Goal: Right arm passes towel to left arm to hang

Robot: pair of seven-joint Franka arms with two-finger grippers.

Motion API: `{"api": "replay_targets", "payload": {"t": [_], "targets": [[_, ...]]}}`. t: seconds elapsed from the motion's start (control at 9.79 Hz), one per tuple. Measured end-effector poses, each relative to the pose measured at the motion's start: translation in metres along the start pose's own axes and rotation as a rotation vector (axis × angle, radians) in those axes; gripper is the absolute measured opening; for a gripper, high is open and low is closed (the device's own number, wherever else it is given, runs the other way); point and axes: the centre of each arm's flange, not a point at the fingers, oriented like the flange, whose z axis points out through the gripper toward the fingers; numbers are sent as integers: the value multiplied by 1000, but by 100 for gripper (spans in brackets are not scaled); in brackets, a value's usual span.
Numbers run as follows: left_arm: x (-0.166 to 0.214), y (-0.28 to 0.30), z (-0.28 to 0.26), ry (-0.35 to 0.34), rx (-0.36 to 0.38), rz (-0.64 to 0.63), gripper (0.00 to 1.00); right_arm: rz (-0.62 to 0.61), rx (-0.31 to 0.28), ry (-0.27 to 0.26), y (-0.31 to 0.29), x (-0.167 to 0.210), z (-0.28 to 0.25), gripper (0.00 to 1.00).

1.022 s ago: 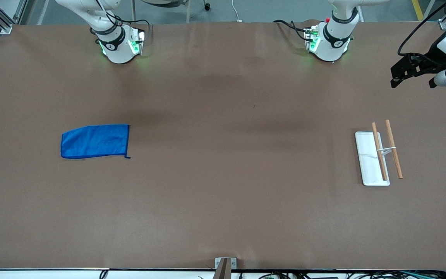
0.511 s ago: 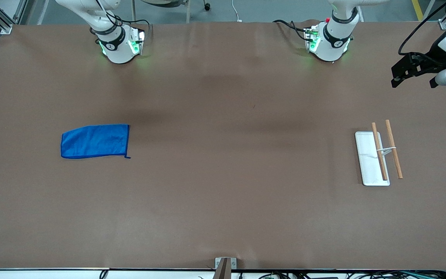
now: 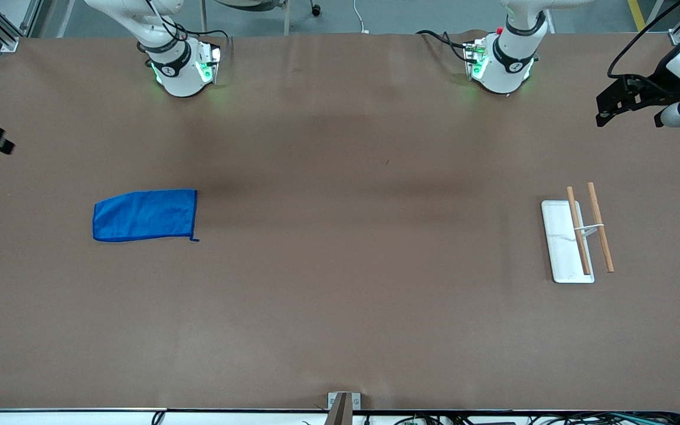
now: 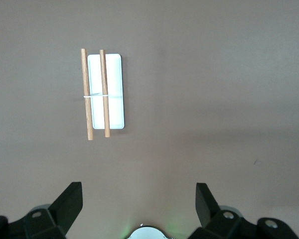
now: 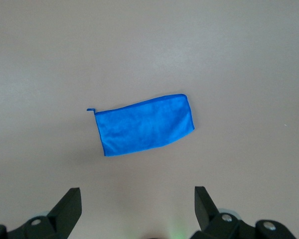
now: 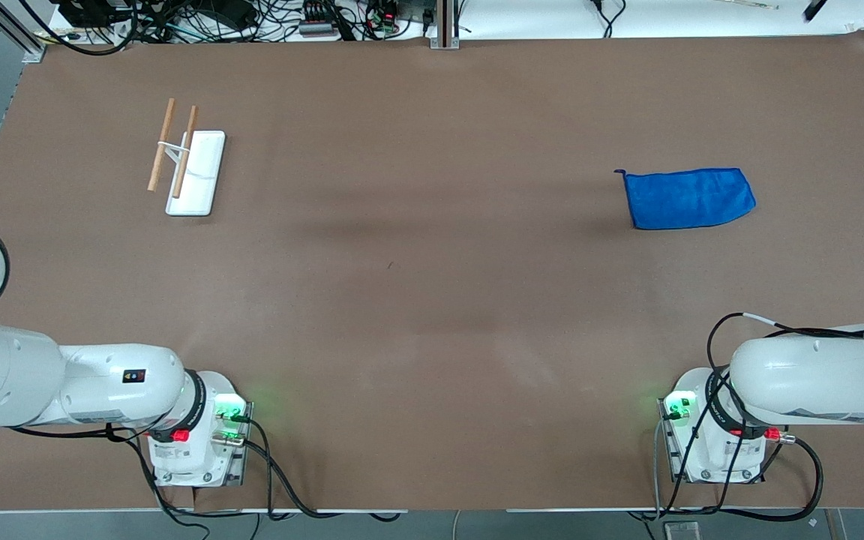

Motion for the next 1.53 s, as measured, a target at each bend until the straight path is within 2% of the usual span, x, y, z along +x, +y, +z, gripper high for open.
{"api": "replay_targets", "payload": {"t": [0.2,0.31,0.51,0.92,1.12,1.53], "targets": [[0,-1,0,0,0,-1,100,-19,-2,-6,-1,23,101,100],[0,-1,0,-1,0,-3,100,-24,-4,10,-1,25,154,100],[0,-3,0,-2,0,-5,100,-62,-9,83,0,10,248,100],[0,-4,1,-5,0,-7,100,-187,-38,152,15,-16,400,100],[0,-3,1,-6,0,-7,100,-197,-39,120,19,-22,436,97],[0,-3,1,-7,0,-7,100,-200,-39,112,18,-23,440,93]]}}
